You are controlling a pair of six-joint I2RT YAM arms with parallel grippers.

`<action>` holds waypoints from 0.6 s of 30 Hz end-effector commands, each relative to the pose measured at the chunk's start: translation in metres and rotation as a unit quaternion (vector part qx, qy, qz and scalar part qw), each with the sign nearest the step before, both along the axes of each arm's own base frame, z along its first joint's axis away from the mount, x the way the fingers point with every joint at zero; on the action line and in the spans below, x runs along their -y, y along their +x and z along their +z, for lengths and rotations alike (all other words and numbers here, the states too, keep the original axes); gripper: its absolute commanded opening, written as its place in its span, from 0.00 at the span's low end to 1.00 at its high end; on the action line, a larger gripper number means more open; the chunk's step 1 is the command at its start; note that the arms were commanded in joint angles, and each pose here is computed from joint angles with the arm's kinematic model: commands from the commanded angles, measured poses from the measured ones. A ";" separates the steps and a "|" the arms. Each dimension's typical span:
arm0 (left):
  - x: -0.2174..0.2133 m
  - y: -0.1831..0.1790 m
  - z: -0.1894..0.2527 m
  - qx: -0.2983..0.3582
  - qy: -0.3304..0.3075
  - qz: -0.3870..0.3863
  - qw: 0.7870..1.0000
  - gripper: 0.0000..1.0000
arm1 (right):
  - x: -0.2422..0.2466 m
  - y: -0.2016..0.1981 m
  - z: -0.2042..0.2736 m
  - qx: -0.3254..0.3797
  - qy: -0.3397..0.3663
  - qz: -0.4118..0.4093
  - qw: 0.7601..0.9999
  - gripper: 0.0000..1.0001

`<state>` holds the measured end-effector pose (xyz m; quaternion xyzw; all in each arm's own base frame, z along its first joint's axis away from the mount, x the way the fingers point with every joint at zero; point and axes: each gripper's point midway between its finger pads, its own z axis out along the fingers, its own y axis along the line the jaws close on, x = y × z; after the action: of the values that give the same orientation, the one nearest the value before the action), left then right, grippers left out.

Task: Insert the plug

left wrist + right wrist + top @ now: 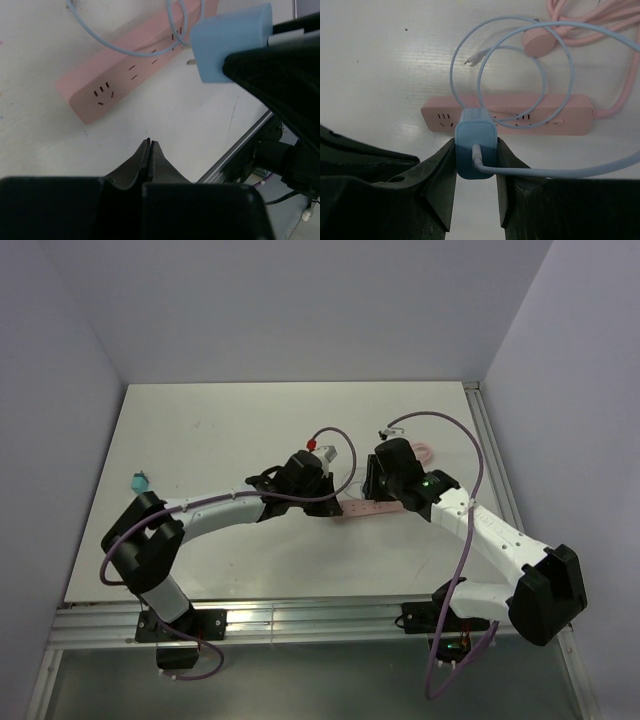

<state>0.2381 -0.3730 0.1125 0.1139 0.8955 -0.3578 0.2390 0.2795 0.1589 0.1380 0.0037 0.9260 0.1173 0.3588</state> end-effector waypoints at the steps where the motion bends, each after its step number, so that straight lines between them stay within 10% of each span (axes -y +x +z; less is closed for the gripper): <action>1: 0.030 0.012 0.031 0.014 -0.064 -0.013 0.998 0.00 | -0.009 0.007 0.022 0.047 0.023 0.007 0.999 0.00; 18: 0.042 0.030 -0.005 -0.028 -0.069 -0.006 0.997 0.00 | -0.031 -0.022 0.014 0.015 0.078 0.090 0.993 0.00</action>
<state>0.2622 -0.3992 0.0850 0.0866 0.8946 -0.3869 0.2061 0.2522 0.1812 0.1239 -0.0365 0.9222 0.1921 0.3335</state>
